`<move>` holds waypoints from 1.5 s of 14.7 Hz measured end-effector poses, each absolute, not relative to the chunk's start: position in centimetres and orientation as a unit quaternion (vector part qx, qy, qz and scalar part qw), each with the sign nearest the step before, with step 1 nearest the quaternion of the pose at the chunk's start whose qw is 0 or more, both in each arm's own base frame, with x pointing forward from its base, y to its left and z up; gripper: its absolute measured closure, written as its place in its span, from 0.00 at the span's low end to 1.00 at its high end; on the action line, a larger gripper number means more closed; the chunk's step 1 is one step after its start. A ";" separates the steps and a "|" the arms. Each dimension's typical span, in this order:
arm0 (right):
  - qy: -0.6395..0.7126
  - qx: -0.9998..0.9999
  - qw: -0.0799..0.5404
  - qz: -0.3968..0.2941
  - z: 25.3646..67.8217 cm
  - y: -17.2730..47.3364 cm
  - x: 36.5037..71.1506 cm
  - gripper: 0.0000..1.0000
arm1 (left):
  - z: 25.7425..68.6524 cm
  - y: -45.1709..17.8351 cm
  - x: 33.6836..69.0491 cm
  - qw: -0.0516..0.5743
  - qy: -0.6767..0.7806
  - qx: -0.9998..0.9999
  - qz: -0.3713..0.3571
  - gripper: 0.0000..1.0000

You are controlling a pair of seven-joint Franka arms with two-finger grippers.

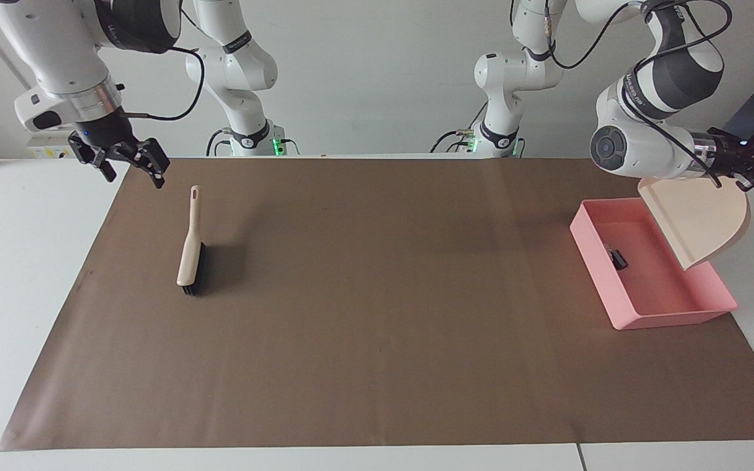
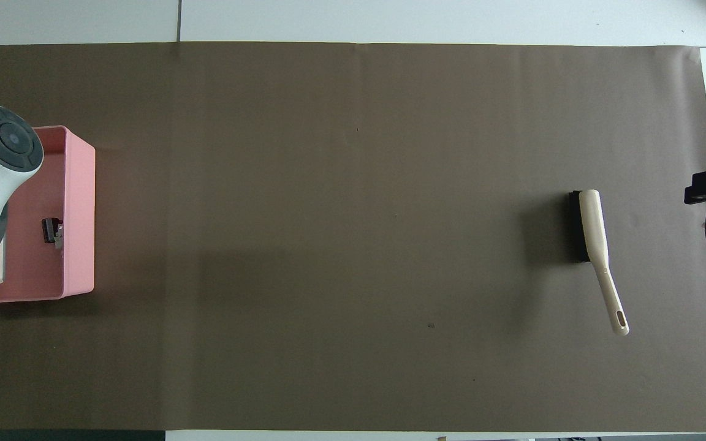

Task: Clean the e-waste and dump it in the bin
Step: 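Lift the dustpan out of the bin while the right gripper releases the brush, then lower the dustpan onto the table beside the bin with the left gripper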

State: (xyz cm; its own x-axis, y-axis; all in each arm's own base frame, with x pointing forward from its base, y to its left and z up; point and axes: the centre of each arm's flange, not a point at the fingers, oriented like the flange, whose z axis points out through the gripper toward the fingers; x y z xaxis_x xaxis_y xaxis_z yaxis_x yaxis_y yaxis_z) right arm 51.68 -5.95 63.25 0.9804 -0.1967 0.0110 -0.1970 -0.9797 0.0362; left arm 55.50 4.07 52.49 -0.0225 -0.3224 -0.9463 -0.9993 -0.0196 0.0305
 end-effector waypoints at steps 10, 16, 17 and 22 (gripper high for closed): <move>-0.086 0.996 0.016 -0.036 62.6 -4.7 53.3 0.00 | 47.3 -7.7 53.9 0.252 0.685 -0.609 0.311 0.68; -0.084 0.996 0.016 -0.037 62.6 -4.5 53.3 0.00 | 40.0 -14.2 52.4 0.214 0.750 -0.574 0.251 0.68; -0.085 0.996 0.016 -0.037 62.6 -4.6 53.3 0.00 | 39.0 -14.6 52.0 0.214 0.752 -0.573 0.245 0.68; -0.085 0.996 0.016 -0.037 62.6 -4.7 53.3 0.00 | 35.0 -17.0 50.7 0.192 0.767 -0.563 0.240 0.68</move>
